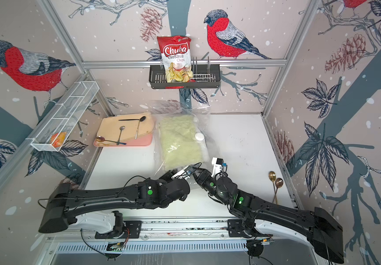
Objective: Take the blanket out of the vacuum bag
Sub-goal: Open the vacuum bag at the center of the board, then take out the blanket from the vacuum bag.
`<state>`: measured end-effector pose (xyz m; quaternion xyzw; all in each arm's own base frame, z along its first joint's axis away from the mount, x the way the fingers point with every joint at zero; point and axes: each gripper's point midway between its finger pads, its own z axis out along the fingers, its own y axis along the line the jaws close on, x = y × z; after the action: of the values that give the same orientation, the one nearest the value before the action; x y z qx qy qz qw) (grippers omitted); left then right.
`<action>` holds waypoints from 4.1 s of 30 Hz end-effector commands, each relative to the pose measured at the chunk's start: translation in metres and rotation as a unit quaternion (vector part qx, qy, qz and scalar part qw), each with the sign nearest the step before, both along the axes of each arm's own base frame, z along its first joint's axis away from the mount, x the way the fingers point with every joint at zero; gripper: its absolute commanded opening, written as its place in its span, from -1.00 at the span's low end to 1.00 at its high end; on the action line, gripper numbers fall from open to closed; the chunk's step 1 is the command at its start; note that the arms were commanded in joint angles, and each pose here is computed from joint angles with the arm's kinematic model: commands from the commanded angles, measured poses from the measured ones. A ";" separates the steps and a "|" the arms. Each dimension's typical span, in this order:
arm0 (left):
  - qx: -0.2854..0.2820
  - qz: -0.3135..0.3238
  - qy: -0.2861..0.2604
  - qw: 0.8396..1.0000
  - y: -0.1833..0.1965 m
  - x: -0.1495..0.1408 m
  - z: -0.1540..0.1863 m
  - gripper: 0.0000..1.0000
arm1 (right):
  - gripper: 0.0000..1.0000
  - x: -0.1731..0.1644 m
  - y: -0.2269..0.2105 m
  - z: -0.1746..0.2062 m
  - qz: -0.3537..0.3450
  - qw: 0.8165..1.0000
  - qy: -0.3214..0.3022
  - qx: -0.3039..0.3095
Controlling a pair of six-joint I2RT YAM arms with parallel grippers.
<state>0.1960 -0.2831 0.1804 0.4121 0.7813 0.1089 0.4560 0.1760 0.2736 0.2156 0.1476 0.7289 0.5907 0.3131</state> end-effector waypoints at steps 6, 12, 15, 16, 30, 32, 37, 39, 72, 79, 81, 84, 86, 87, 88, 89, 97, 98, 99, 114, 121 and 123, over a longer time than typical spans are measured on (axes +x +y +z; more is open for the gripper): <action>-0.038 0.032 -0.068 0.996 -0.006 0.016 0.048 -1.00 | -0.23 -0.003 -0.002 0.008 -0.006 1.000 -0.018 -0.011; -0.058 0.026 -0.058 0.996 -0.015 0.026 0.056 -1.00 | -0.15 -0.019 0.002 -0.011 -0.008 0.998 -0.016 -0.056; -0.086 0.025 -0.032 0.995 -0.015 0.034 0.055 -1.00 | -0.15 -0.029 0.004 -0.024 -0.009 0.996 -0.017 -0.086; -0.092 0.024 -0.029 0.995 -0.015 0.035 0.056 -1.00 | -0.15 -0.032 0.004 -0.030 -0.009 0.995 -0.017 -0.100; -0.205 -0.038 -0.006 0.978 -0.018 0.019 0.087 -1.00 | -0.71 -0.012 0.041 -0.080 -0.009 0.976 -0.017 -0.219; -0.216 -0.041 -0.001 0.975 -0.018 0.019 0.089 -1.00 | -0.71 -0.013 0.051 -0.087 0.010 0.973 -0.012 -0.230; -0.219 -0.048 0.016 0.974 -0.017 0.019 0.079 -1.00 | -0.72 -0.014 0.066 -0.119 0.031 0.961 0.003 -0.274; -0.218 -0.052 0.020 0.974 -0.017 0.019 0.076 -1.00 | -0.73 -0.013 0.070 -0.131 0.035 0.958 0.010 -0.284; -0.258 -0.104 0.079 0.957 -0.021 0.005 0.070 -0.88 | -0.72 0.064 -0.009 -0.081 -0.071 0.977 0.006 -0.200; -0.267 -0.121 0.085 0.952 -0.026 0.001 0.071 -0.76 | -0.44 0.053 0.007 -0.081 -0.055 0.991 0.033 -0.115; -0.269 -0.124 0.088 0.951 -0.027 -0.001 0.071 -0.74 | -0.34 0.046 0.018 -0.078 -0.048 0.994 0.038 -0.088; -0.271 -0.127 0.094 0.950 -0.029 -0.002 0.070 -0.73 | -0.23 0.043 0.031 -0.079 -0.044 0.996 0.042 -0.058; -0.272 -0.128 0.095 0.949 -0.030 -0.002 0.069 -0.71 | -0.18 0.043 0.037 -0.076 -0.039 0.998 0.038 -0.038; -0.271 -0.128 0.096 0.949 -0.030 -0.002 0.068 -0.70 | -0.14 0.043 0.041 -0.074 -0.033 0.998 0.035 -0.030; -0.272 -0.131 0.097 0.948 -0.031 -0.003 0.069 -0.70 | -0.12 0.043 0.044 -0.074 -0.028 0.999 0.032 -0.026; -0.273 -0.132 0.097 0.948 -0.031 -0.003 0.069 -0.71 | -0.11 0.044 0.045 -0.075 -0.027 0.999 0.036 -0.024; -0.273 -0.130 0.094 0.949 -0.030 -0.002 0.068 -0.70 | -0.05 0.059 0.040 -0.080 -0.040 0.998 0.041 -0.003; -0.273 -0.130 0.094 0.948 -0.030 -0.002 0.068 -0.69 | -0.03 0.060 0.041 -0.081 -0.040 0.998 0.042 -0.007; -0.273 -0.129 0.093 0.949 -0.030 -0.002 0.068 -0.69 | -0.03 0.063 0.042 -0.084 -0.041 0.998 0.047 -0.013; -0.269 -0.125 0.089 0.951 -0.028 0.000 0.067 -0.67 | -0.22 0.074 0.055 -0.081 -0.027 0.999 0.044 -0.004; -0.268 -0.123 0.087 0.951 -0.028 0.001 0.067 -0.67 | -0.29 0.085 0.058 -0.076 -0.034 0.998 0.036 -0.023; -0.268 -0.122 0.086 0.952 -0.028 0.001 0.067 -0.67 | -0.35 0.088 0.059 -0.070 -0.034 0.999 0.027 -0.022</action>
<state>0.1932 -0.3079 0.2382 0.3846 0.7691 -0.1907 0.4735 0.2613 0.3303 0.1393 0.1971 0.7433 0.5619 0.3047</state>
